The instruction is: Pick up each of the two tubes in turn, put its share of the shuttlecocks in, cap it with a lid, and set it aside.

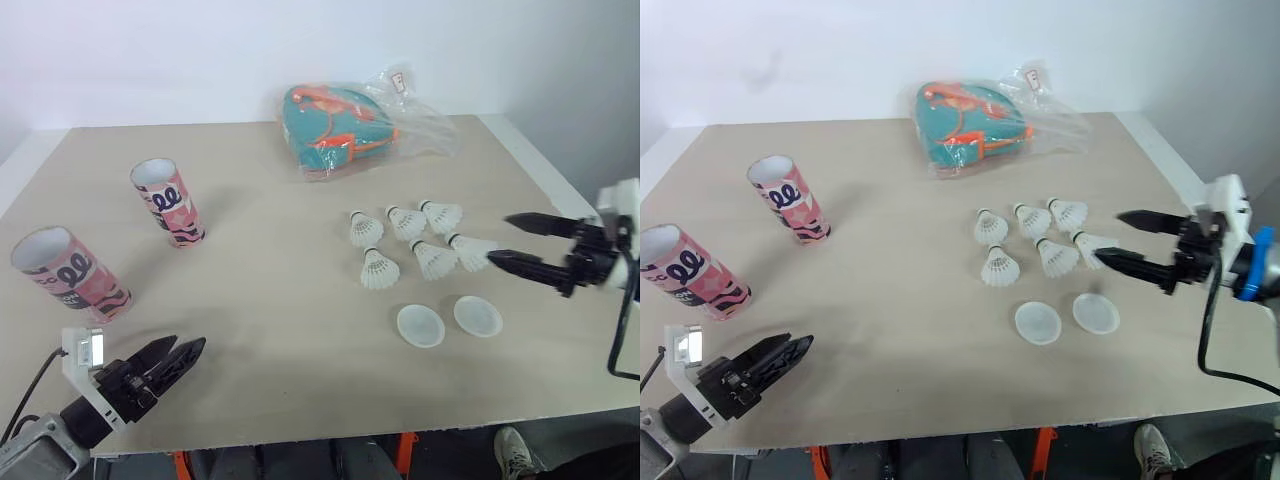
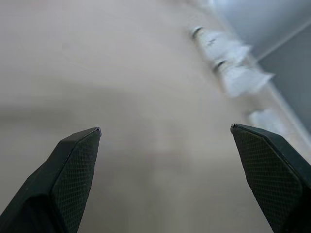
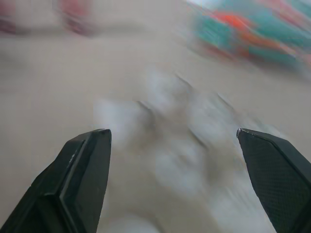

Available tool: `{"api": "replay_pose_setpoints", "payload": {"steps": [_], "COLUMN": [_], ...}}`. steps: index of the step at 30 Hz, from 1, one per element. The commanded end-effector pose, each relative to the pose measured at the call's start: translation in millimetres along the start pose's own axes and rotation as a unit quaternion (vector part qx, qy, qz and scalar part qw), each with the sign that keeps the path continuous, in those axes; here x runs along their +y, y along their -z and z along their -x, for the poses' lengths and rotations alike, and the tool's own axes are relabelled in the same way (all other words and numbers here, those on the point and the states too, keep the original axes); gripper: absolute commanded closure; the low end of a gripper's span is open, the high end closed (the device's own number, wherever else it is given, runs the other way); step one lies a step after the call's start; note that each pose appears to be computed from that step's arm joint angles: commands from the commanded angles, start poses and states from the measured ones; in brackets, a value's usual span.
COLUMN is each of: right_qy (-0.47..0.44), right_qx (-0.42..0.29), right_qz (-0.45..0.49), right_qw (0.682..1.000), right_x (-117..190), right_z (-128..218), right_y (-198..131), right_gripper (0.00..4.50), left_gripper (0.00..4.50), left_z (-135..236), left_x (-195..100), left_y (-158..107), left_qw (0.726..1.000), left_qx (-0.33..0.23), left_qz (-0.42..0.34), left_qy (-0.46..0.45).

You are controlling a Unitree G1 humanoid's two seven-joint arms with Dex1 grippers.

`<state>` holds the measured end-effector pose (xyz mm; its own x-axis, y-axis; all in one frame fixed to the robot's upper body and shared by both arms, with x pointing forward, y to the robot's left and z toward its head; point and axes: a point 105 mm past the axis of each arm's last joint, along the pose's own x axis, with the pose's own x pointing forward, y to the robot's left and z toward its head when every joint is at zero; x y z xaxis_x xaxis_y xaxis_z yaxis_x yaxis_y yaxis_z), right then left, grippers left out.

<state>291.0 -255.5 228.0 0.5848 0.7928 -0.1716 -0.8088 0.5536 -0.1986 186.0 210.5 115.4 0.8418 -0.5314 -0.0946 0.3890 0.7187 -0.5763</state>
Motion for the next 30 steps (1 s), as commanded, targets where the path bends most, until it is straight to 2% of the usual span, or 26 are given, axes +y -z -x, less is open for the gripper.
{"api": "replay_pose_setpoints", "payload": {"steps": [1,4,9,13,19,22,27,30], "right_qy": [-0.153,-0.205,-0.244,-0.241,-0.247,-0.238,-0.225,-0.23], "right_qx": [-0.047,-0.061,-0.108,-0.124,-0.139,-0.139,-0.138,-0.144], "right_qz": [0.001,0.01,0.007,-0.004,-0.008,-0.003,0.006,0.004], "right_qw": [0.987,0.977,0.964,0.963,0.959,0.961,0.965,0.963], "right_x": [60,81,87,88,100,103,110,118], "right_z": [-65,-91,-120,-146,-168,-176,-185,-185], "right_y": [-19,-25,-47,-47,-44,-40,-32,-31], "right_gripper": [0.07,0.07,0.07,0.07,0.07,0.07,0.07,0.07], "left_gripper": [0.0,0.0,0.0,0.0,0.0,0.0,0.0,0.0], "left_z": [7,12,30,52,78,82,77,67], "left_x": [-5,-9,-6,4,29,40,58,77], "left_y": [-10,-12,-19,-8,-8,-12,-28,-37], "left_qw": [0.999,0.997,0.985,0.97,0.927,0.914,0.898,0.893], "left_qx": [-0.047,-0.072,-0.146,-0.184,-0.24,-0.268,-0.289,-0.251], "left_qz": [0.004,-0.003,-0.048,-0.048,-0.083,-0.07,-0.09,-0.146], "left_qy": [-0.004,-0.014,-0.084,-0.154,-0.274,-0.296,-0.319,-0.343]}}
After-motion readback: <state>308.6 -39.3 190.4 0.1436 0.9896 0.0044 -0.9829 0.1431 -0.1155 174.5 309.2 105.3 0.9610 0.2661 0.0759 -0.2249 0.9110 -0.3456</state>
